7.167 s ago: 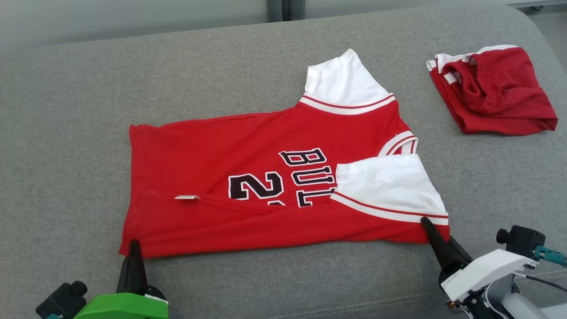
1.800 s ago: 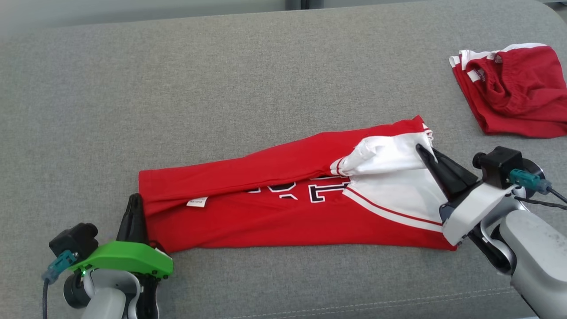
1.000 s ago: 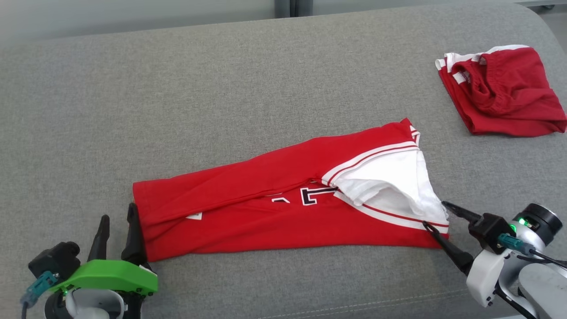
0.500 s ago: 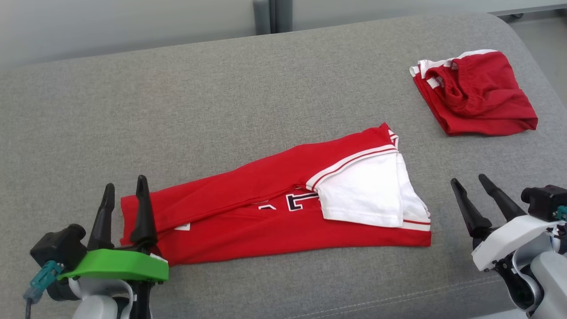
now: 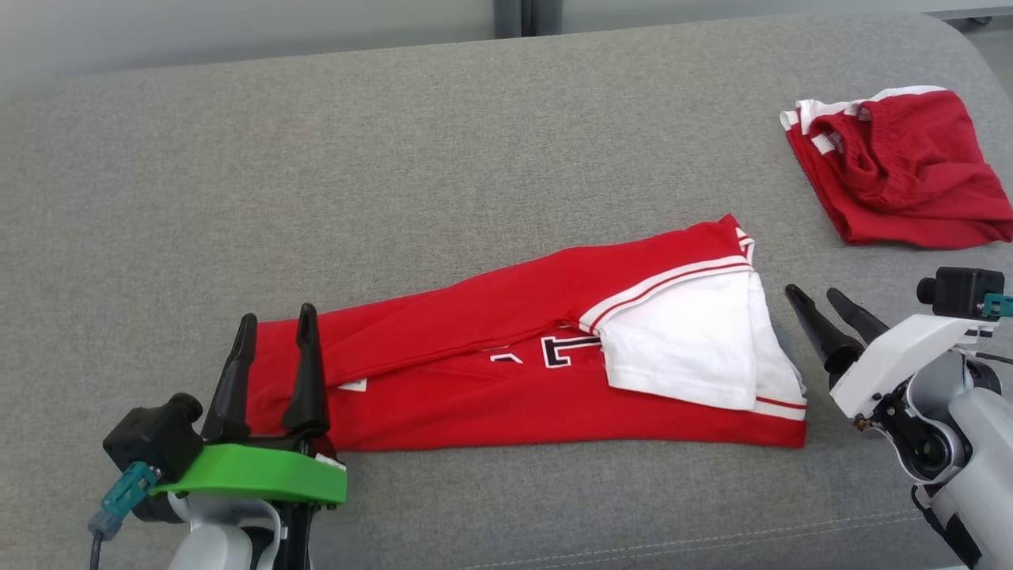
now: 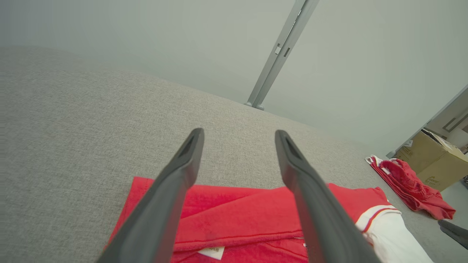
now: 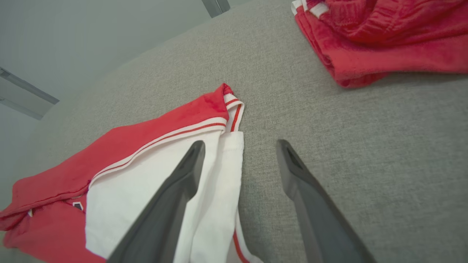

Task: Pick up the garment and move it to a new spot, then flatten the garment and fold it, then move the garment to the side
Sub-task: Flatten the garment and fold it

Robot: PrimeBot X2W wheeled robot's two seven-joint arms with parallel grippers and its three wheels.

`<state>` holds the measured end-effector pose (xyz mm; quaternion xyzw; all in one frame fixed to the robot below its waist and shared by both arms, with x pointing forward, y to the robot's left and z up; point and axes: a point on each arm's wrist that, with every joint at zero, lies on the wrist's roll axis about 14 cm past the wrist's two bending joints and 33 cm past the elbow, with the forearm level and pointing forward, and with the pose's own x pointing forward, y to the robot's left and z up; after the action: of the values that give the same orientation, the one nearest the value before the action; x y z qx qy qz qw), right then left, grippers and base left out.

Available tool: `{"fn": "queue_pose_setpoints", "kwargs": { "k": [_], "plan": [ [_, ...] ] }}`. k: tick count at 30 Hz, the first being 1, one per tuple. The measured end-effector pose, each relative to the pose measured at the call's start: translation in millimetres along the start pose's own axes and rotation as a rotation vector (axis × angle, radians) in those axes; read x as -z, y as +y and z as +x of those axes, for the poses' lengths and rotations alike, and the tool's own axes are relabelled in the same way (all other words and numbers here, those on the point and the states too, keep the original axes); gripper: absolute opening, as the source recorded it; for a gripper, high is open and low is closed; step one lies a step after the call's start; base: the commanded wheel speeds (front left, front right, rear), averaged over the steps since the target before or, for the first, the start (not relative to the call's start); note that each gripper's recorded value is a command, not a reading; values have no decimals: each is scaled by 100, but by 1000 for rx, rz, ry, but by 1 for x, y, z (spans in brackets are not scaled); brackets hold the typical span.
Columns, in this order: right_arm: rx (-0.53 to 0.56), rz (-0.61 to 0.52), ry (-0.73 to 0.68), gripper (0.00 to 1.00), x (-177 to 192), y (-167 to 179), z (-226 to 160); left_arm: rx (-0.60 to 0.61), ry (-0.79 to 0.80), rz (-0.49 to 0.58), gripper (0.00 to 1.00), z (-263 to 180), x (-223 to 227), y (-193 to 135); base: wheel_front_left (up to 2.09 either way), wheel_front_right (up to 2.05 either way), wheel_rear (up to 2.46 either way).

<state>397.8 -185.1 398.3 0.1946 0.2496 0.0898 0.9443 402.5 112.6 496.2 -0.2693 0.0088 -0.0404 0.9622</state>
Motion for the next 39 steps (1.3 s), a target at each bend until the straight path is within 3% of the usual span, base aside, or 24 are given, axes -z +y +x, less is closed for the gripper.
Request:
{"fn": "queue_pose_setpoints", "kwargs": {
  "k": [6, 18, 19, 21, 23, 25, 31, 39],
  "plan": [
    [-23, 53, 122, 100, 18, 6, 17, -60, -9, 5, 100, -4, -3, 17, 0, 0, 0],
    [-92, 5, 338, 100, 45, 21, 38, -148, -32, 14, 100, -9, -11, 45, 0, 0, 0],
    [-92, 5, 338, 97, 45, 21, 38, -148, -32, 14, 100, -9, -11, 45, 0, 0, 0],
    [-108, 3, 343, 48, 44, 26, 39, -147, -36, 12, 100, -9, -12, 45, 0, 0, 0],
    [-132, -9, 353, 30, 45, 34, 39, -147, -38, 13, 100, -9, -12, 45, 0, 0, 0],
    [-154, -21, 362, 1, 46, 41, 39, -146, -39, 18, 100, -8, -13, 44, 0, 0, 0],
    [-176, -41, 354, 0, 42, 47, 36, -153, -53, 19, 100, -5, -17, 47, 0, 0, 0],
    [-110, -83, 252, 0, 2, 18, 28, -120, -57, 23, 100, 3, -16, 37, 0, 0, 0]
  ]
}}
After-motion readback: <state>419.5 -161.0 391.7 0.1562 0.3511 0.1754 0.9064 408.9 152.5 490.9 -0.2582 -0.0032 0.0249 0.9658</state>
